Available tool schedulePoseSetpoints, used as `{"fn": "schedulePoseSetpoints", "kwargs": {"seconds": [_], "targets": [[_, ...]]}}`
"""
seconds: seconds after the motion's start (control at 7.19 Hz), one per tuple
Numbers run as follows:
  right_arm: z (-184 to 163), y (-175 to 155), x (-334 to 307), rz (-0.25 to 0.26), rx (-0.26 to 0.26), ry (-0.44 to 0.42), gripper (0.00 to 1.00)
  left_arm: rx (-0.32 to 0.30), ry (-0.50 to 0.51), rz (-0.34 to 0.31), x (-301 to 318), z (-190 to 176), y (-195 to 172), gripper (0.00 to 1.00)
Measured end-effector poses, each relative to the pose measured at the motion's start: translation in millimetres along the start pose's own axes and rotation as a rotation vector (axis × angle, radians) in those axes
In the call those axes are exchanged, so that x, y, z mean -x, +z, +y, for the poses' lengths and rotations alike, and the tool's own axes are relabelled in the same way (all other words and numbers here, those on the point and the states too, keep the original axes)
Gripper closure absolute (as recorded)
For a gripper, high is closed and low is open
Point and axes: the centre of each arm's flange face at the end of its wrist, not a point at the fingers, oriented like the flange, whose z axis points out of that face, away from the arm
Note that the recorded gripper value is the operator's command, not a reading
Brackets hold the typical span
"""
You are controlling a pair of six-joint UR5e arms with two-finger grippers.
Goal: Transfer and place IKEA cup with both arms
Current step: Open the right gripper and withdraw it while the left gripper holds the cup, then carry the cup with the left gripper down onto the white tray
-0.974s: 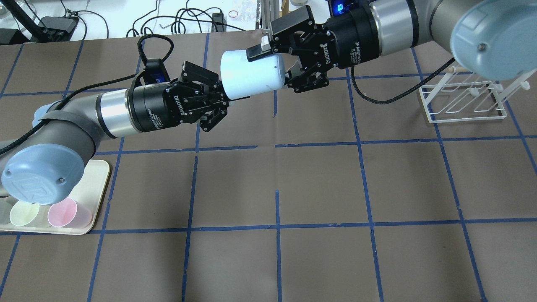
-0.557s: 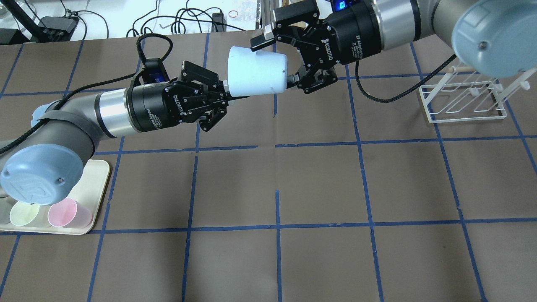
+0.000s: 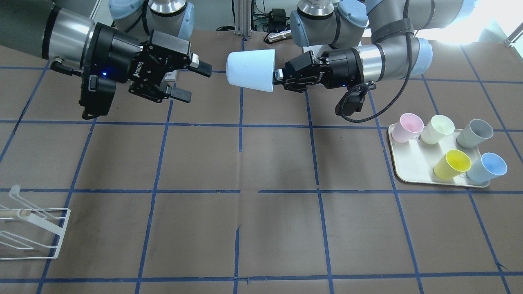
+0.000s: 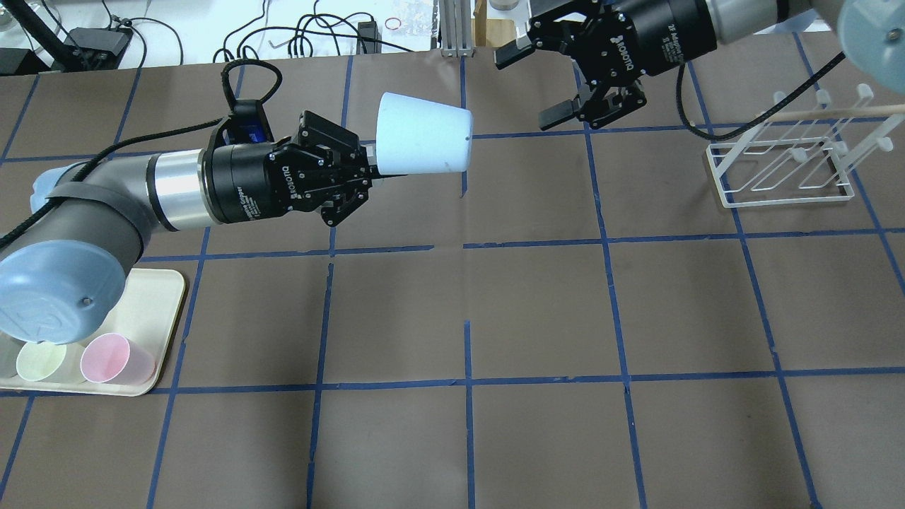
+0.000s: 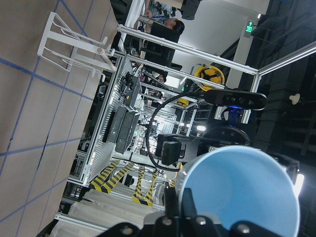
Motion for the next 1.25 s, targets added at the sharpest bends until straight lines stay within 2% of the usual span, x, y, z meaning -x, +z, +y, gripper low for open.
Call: {"fn": "schedulePoseSetpoints", "kwargs": {"seconds": [0.14,0.42,0.56,0.83,0.97,1.11,1.25], "targets": [[-2.2,-9.7,-3.5,0.127,-0.037,0.016,0.0,-0.03,0.018,-0.099,8.9,-8.2,-19.5,1.0],[-9.2,-20.3,-17.5,0.401,-0.122,0.026,0.0,-0.096,0.083,-0.348,33.4,-25.7,-76.2,1.0],[-10.6,-21.5,-23.5,0.52,-0.143,0.021,0.0,-0.131,0.119,-0.479,45.7,-33.9,-113.6,1.0],[-5.1,-12.5,-26.6,0.75,-0.147,0.016,0.0,-0.18,0.222,-0.789,68.5,-48.3,-187.6,1.0],[-1.4,-6.3,-24.7,0.823,-0.149,0.018,0.0,-0.179,0.282,-0.947,77.3,-53.5,-216.1,1.0],[1.1,-4.3,-24.2,0.875,-0.155,0.028,0.0,-0.154,0.351,-1.09,85.9,-59.7,-238.1,1.0],[4.1,-1.2,-24.3,0.931,-0.159,0.031,0.0,-0.118,0.423,-1.205,94.4,-68.4,-259.0,1.0]]}}
